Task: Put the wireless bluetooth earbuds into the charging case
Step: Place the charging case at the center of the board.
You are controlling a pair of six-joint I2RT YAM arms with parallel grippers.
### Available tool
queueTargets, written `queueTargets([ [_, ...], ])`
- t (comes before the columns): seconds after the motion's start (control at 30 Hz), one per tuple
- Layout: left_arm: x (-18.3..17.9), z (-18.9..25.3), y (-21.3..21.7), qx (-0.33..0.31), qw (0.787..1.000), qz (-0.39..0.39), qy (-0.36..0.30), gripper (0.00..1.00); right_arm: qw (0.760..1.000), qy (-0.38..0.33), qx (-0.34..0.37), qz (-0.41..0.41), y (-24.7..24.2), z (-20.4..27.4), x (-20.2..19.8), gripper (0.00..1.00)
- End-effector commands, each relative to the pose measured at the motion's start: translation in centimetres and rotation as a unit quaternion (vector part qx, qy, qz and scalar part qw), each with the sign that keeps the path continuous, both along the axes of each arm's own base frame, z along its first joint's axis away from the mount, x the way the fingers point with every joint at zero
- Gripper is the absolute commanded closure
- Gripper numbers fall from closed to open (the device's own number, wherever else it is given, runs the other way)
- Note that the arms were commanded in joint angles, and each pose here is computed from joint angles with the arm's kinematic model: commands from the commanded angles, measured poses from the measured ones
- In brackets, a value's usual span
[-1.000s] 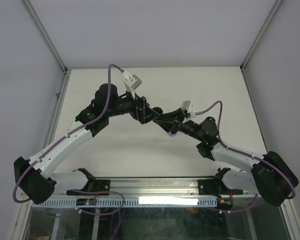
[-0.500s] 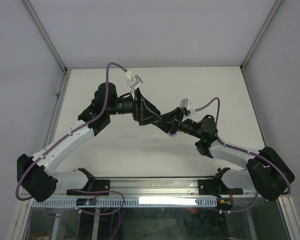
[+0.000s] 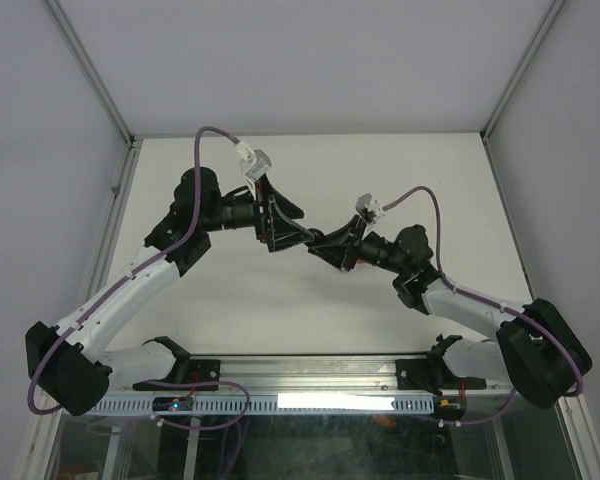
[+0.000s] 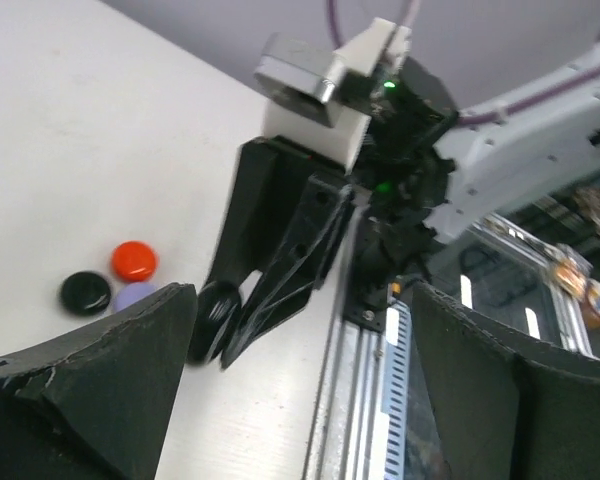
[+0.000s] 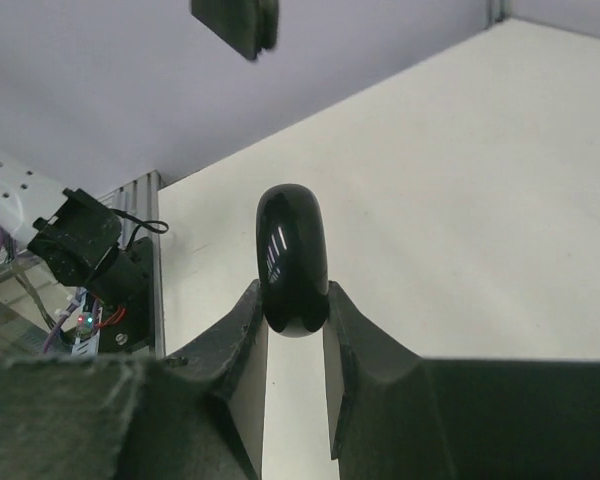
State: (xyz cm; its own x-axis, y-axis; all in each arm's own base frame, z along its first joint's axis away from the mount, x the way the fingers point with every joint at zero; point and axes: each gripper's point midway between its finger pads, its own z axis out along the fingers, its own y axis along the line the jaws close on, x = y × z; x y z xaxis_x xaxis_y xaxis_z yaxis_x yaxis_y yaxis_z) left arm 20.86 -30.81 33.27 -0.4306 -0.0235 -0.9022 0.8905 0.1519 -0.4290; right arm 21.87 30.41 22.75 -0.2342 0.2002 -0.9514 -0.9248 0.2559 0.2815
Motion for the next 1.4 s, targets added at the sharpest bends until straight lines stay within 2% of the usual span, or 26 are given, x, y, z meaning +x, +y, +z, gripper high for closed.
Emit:
queueTargets([
  [0.0, 3.9, -0.1, 3.4, 0.020, 0.989, 0.147, -0.016, 0.08, 0.994, 0.075, -0.032, -0.071, -2.2, -1.1, 2.1, 1.00],
  [0.1, 7.0, -2.7, 6.6, 0.060, 0.965, 0.254, 0.011, 0.05, 0.981, 0.139, -0.069, -0.118, -4.3, -3.7, 2.9, 1.00],
  [0.23, 10.4, -6.6, 12.1, 0.112, 0.915, 0.384, 0.056, 0.02, 0.952, 0.223, -0.099, -0.187, -7.7, -7.0, 3.8, 1.00],
  [0.37, 11.5, -8.8, 16.7, 0.129, 0.876, 0.458, 0.082, 0.01, 0.904, 0.313, -0.123, -0.262, -11.5, -10.6, 4.6, 1.00],
  [0.47, 11.7, -9.4, 19.4, 0.133, 0.853, 0.497, 0.080, 0.01, 0.873, 0.363, -0.138, -0.296, -13.2, -12.9, 4.5, 1.00],
  [0.57, 12.1, -10.4, 22.3, 0.153, 0.816, 0.553, 0.072, 0.01, 0.846, 0.401, -0.148, -0.318, -14.2, -15.0, 4.4, 1.00],
  [0.6, 12.1, -10.6, 22.7, 0.155, 0.810, 0.560, 0.073, 0.01, 0.839, 0.416, -0.149, -0.319, -14.2, -15.6, 4.2, 1.00],
  [0.77, 12.0, -9.9, 22.9, 0.148, 0.819, 0.551, 0.057, 0.01, 0.808, 0.468, -0.173, -0.313, -14.0, -18.5, 4.1, 1.00],
  [0.9, 11.5, -8.7, 22.4, 0.127, 0.833, 0.537, 0.036, 0.01, 0.802, 0.490, -0.165, -0.300, -13.2, -19.6, 4.5, 0.94],
  [1.03, 10.8, -7.7, 21.9, 0.110, 0.844, 0.525, 0.013, 0.01, 0.798, 0.503, -0.165, -0.289, -12.6, -19.6, 4.8, 0.80],
  [1.27, 9.5, -5.8, 21.4, 0.077, 0.856, 0.510, -0.021, 0.01, 0.791, 0.477, -0.194, -0.329, -14.5, -18.6, 4.5, 0.43],
  [1.37, 8.9, -5.0, 21.3, 0.064, 0.858, 0.508, -0.030, 0.01, 0.791, 0.461, -0.209, -0.344, -15.4, -17.6, 4.2, 0.30],
])
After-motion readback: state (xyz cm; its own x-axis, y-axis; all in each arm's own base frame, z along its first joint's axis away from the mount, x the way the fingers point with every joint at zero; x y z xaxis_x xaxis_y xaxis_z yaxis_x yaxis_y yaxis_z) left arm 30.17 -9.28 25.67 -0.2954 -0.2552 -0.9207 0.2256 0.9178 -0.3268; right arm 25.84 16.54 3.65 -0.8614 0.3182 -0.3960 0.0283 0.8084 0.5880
